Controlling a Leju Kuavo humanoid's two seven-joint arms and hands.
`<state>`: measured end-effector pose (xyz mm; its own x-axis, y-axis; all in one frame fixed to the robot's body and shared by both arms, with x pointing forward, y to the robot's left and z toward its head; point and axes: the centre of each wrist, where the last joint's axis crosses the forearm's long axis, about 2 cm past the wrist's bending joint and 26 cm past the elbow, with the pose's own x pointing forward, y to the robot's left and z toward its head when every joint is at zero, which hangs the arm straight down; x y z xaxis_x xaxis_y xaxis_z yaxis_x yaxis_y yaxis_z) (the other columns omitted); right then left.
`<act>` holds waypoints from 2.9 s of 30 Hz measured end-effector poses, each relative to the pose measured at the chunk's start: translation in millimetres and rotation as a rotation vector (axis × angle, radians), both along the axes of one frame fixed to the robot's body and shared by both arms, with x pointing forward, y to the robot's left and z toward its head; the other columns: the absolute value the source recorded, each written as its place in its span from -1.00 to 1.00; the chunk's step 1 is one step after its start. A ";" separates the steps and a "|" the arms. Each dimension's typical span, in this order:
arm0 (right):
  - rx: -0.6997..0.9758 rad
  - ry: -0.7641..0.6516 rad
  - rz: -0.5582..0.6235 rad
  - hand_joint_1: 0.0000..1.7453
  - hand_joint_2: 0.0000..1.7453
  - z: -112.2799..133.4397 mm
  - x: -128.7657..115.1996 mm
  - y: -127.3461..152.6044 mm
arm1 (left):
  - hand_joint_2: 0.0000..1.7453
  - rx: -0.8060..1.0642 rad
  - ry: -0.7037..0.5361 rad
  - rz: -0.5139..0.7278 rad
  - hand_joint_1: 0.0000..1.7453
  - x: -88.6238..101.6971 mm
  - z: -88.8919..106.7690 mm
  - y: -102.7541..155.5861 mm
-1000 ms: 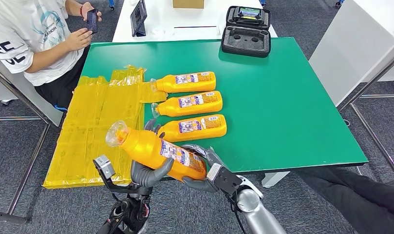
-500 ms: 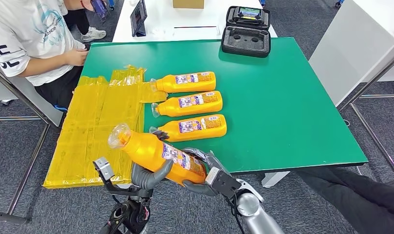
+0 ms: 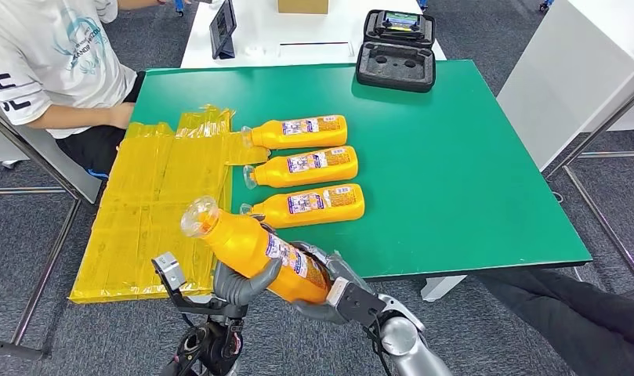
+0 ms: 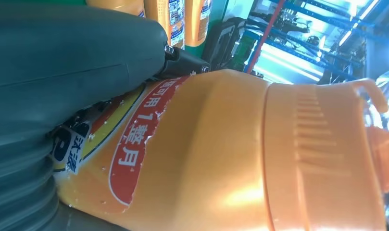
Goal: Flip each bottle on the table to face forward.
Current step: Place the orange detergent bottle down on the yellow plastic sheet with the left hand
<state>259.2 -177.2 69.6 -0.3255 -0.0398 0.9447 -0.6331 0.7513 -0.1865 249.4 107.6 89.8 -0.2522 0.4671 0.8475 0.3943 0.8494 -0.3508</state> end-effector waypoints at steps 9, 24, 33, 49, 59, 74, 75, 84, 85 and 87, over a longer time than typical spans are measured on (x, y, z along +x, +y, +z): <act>0.049 0.033 -0.069 -1.00 -1.00 2.8 -3.3 -2.6 | 1.00 0.019 0.012 0.048 1.00 0.4 -0.4 1.1; 0.148 0.004 -0.108 -1.00 -1.00 15.2 2.4 -7.3 | 1.00 0.096 -0.028 0.196 1.00 10.2 3.4 9.0; 0.298 -0.058 -0.020 -1.00 -1.00 33.8 14.4 -13.1 | 1.00 0.361 -0.224 0.705 1.00 57.0 28.0 81.3; 0.304 -0.062 0.044 -1.00 -1.00 36.9 36.8 -3.6 | 1.00 0.756 -0.465 0.934 1.00 106.5 79.1 175.4; 0.319 -0.005 0.061 -1.00 -1.00 16.4 31.1 -2.5 | 1.00 1.357 -0.425 0.678 1.00 144.2 83.8 236.0; 0.299 0.020 0.059 -1.00 -1.00 8.7 25.9 -3.8 | 1.00 1.647 -0.306 0.431 1.00 174.2 78.0 247.9; 0.299 0.022 0.058 -1.00 -1.00 8.6 26.0 -4.2 | 1.00 1.658 -0.304 0.420 1.00 177.2 80.7 248.1; 0.295 0.033 0.064 -1.00 -1.00 8.7 26.9 -6.9 | 1.00 1.785 -0.277 0.281 1.00 191.3 90.4 246.8; 0.295 0.033 0.065 -1.00 -1.00 8.7 27.0 -7.1 | 1.00 1.790 -0.275 0.276 1.00 191.7 90.3 246.9; 0.295 0.033 0.064 -1.00 -1.00 8.9 27.4 -7.4 | 1.00 1.803 -0.272 0.265 1.00 192.7 90.6 247.0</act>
<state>286.6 -184.6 78.5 -0.2828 -0.3336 0.8993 -0.6831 0.7282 0.0553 442.1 354.6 180.4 -0.3580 -0.9229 0.1418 0.0870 0.1183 0.9892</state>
